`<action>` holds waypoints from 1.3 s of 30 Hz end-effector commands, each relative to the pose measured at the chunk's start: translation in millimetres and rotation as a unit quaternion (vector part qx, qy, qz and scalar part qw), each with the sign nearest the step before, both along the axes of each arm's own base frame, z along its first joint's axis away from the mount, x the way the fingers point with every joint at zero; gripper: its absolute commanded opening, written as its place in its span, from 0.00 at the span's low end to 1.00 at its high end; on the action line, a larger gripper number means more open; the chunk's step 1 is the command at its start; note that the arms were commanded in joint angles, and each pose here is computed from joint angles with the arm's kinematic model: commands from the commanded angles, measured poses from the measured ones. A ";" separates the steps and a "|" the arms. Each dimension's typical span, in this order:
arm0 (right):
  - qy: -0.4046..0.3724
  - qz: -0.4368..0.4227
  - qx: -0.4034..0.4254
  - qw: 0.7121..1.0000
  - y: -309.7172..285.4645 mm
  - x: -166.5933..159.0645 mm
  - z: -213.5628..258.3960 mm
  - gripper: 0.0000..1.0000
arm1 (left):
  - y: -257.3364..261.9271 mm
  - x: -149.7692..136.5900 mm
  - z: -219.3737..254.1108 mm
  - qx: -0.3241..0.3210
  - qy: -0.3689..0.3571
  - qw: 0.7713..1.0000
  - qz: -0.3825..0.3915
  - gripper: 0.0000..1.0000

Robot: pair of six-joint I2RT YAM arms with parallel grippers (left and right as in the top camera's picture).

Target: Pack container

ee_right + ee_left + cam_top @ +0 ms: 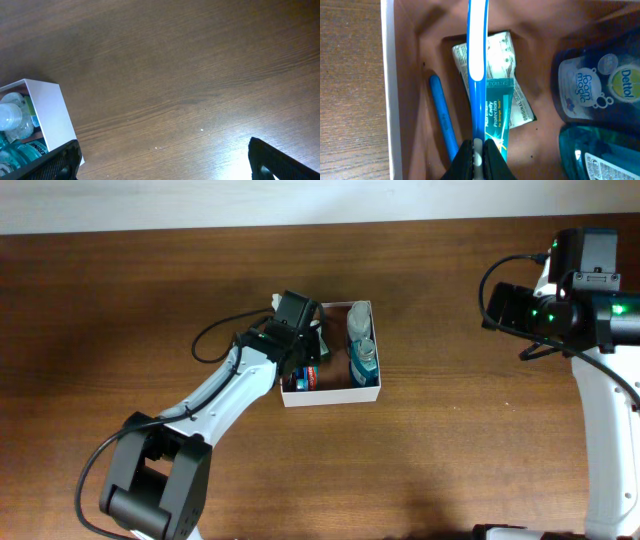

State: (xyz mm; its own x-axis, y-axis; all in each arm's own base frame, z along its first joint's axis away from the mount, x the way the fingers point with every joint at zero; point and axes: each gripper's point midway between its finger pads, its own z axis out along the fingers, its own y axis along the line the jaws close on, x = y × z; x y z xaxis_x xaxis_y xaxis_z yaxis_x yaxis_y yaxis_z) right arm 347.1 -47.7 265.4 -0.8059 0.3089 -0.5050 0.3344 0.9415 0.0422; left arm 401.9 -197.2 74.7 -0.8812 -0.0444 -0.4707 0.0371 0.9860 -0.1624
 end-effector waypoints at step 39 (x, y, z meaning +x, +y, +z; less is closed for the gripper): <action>-0.005 -0.006 -0.001 1.000 -3.0 1.3 2.6 0.98 | 219.4 22.7 98.9 0.172 -0.024 0.958 0.228 0.99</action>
